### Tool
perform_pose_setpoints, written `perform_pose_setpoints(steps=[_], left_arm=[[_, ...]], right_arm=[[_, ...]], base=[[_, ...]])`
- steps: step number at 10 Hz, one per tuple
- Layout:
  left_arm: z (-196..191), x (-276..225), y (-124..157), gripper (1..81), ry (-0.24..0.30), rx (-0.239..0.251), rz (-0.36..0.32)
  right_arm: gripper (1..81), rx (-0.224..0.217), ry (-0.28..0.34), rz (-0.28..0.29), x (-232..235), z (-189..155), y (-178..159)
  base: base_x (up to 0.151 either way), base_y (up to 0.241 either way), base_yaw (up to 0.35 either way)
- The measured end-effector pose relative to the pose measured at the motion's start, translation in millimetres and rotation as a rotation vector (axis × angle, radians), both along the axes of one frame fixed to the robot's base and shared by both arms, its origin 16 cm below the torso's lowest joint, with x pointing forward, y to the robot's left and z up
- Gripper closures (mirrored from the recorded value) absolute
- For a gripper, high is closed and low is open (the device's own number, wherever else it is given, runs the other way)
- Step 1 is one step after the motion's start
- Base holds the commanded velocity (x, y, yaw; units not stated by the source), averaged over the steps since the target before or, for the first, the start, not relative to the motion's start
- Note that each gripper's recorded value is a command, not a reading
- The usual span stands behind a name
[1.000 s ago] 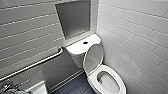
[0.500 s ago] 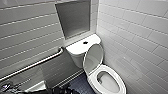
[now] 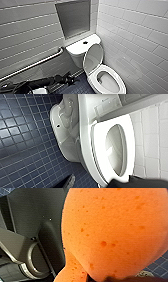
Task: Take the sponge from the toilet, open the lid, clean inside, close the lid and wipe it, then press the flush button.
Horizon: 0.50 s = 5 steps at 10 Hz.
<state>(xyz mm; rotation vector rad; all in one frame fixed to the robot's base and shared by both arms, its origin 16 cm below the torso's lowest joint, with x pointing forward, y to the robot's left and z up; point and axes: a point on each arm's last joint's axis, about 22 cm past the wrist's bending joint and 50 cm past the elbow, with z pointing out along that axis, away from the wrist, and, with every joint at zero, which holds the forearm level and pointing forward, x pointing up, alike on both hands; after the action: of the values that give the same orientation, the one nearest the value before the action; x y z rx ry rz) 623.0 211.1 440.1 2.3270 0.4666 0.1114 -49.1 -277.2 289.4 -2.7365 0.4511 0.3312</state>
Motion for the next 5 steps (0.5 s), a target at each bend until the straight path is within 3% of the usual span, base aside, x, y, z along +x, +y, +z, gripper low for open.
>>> perform_pose_setpoints(steps=[1, 3, 5], left_arm=[[-3.5, 11.0, 11.1, 1.0, 0.002, 0.017, 0.034], [-14.3, 27.5, 27.3, 1.0, 0.015, 0.047, 0.099], [-0.3, 73.9, 21.5, 1.0, -0.031, 0.046, 0.156]], right_arm=[[81.1, 0.031, -0.010, 0.014, 8.0, -0.2, 11.2], [81.1, 0.044, -0.020, 0.036, 11.3, 0.5, 10.5], [81.1, 0.058, -0.015, 0.031, 9.7, 3.8, 16.8]], base=[[0.000, 0.000, 0.000], [0.000, 0.000, 0.000], [0.000, 0.000, 0.000]])
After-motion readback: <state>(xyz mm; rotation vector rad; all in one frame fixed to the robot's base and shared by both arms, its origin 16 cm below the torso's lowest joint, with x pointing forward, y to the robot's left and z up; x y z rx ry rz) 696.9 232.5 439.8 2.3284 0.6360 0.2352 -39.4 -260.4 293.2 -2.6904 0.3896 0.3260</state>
